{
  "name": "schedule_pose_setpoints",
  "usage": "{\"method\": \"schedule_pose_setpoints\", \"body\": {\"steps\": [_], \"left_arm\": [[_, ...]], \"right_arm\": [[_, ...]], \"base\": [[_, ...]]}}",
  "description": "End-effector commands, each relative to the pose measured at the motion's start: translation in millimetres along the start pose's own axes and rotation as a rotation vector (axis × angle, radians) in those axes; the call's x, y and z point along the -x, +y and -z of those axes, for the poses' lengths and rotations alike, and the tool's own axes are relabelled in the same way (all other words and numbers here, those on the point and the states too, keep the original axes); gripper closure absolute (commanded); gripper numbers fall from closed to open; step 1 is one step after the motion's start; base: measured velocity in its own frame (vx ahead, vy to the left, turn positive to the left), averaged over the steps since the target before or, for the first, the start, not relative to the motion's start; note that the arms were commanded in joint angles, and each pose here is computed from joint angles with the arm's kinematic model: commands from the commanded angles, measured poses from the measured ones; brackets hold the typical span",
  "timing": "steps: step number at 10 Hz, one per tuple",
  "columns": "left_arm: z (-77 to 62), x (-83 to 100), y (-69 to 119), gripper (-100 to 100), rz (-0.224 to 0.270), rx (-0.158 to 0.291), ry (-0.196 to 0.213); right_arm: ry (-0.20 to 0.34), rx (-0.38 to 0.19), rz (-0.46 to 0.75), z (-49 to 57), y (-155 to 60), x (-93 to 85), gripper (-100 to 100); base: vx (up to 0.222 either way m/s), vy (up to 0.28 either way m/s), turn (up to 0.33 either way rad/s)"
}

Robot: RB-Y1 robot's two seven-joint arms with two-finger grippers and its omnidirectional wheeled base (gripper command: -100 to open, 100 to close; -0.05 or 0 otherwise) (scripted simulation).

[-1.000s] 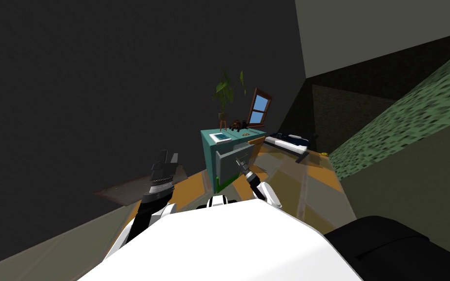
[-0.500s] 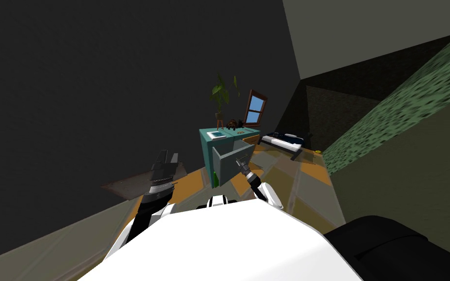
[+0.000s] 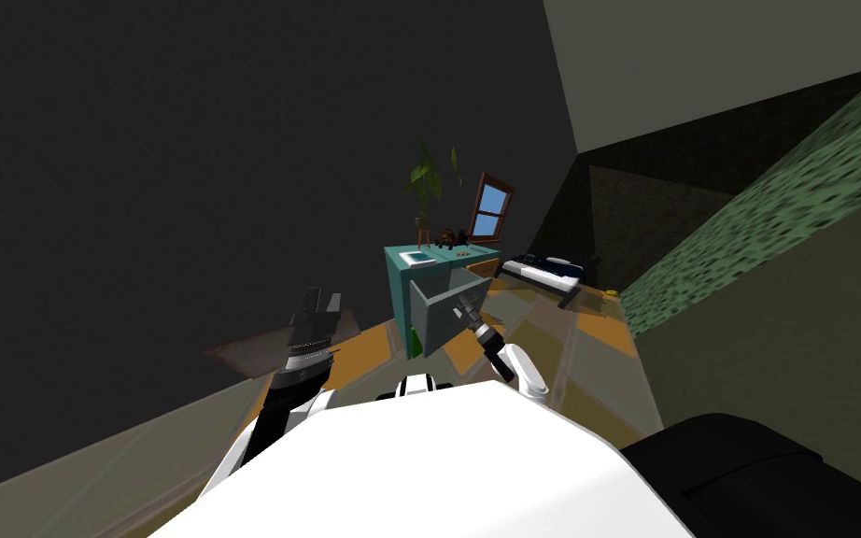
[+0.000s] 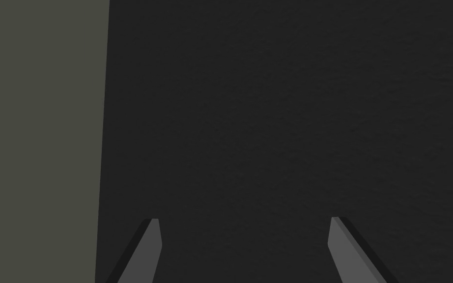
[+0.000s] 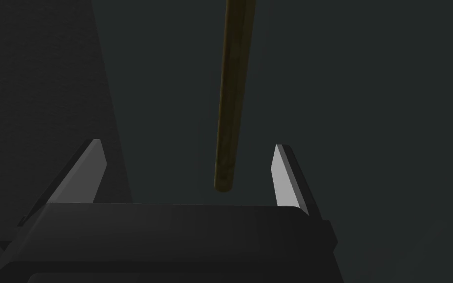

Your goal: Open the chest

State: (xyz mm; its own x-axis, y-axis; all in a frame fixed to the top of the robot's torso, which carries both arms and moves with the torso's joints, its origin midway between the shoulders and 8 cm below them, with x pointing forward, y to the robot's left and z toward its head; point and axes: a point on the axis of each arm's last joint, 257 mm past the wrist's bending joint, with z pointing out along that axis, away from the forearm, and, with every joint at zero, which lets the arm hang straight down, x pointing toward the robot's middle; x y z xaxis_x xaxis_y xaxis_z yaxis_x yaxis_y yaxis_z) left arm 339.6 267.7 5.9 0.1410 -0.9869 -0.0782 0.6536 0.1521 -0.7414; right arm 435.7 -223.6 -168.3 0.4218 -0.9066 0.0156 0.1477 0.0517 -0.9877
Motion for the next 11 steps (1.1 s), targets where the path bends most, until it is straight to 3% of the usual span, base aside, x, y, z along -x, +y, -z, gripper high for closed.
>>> {"method": "schedule_pose_setpoints", "body": {"steps": [1, 4, 5, 6, 11], "left_arm": [[0.0, 0.0, 0.0, 0, 0.000, 0.000, 0.000], [0.0, 0.0, 0.0, 0, 0.000, 0.000, 0.000], [0.0, 0.0, 0.0, 0, 0.000, 0.000, 0.000], [0.0, 0.0, 0.0, 0, 0.000, 0.000, 0.000], [0.0, 0.0, 0.0, 0, 0.000, 0.000, 0.000]], "right_arm": [[0.007, -0.002, -0.003, -1.7, -15, -11.1, -100], [0.014, -0.007, -0.004, -4.2, -33, -23.2, -100], [0.012, -0.002, -0.002, -1.7, -27, -19.2, -100], [0.015, 0.000, -0.006, -1.4, -27, -20.4, 0], [0.017, 0.004, -0.006, -0.7, -26, -20.9, 0]], "base": [[-0.019, 0.029, 0.020], [-0.028, 0.029, 0.021], [-0.012, 0.009, 0.000], [0.000, 0.000, 0.000], [0.000, 0.000, 0.000]]}}
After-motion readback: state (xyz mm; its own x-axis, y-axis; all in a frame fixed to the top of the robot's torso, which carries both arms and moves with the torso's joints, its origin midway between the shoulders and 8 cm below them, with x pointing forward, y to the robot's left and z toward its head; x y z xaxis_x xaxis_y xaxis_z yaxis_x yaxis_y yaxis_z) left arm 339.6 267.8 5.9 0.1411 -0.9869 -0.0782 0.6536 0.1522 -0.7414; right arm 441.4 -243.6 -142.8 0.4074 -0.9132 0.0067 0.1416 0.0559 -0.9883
